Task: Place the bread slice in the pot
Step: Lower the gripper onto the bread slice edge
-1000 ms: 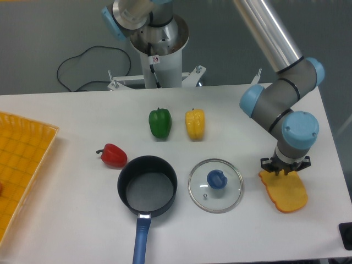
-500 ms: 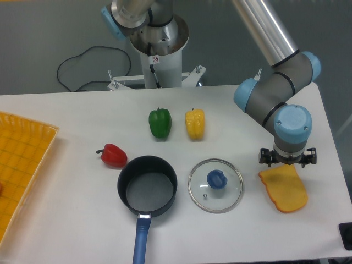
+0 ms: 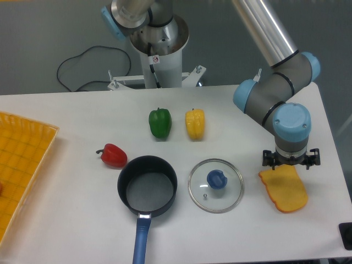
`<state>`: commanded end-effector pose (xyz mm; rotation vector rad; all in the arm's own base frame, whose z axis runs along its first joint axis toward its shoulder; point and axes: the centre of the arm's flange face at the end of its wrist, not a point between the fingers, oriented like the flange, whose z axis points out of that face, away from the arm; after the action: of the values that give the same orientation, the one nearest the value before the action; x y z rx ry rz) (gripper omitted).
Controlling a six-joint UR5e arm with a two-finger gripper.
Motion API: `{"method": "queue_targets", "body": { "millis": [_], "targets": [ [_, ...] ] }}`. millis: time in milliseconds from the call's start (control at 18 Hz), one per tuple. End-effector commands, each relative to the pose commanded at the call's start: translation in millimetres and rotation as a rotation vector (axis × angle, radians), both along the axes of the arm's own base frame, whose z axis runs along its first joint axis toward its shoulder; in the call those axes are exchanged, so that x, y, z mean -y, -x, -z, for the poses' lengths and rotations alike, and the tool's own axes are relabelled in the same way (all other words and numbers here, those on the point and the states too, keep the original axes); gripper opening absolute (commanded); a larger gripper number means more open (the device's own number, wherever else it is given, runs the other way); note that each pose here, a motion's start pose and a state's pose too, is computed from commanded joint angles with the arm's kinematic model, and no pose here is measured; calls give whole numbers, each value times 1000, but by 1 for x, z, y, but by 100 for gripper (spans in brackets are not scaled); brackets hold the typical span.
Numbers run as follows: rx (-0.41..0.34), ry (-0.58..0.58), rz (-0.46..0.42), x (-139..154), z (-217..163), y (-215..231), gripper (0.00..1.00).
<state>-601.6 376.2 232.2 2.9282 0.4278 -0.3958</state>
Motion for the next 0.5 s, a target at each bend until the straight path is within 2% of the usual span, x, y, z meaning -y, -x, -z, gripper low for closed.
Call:
{"method": "queue_targets", "body": {
  "millis": [333, 500],
  "targets": [
    [19, -27, -5, 3, 5, -1, 100],
    [14, -40, -66, 10, 8, 3, 100]
  ]
}}
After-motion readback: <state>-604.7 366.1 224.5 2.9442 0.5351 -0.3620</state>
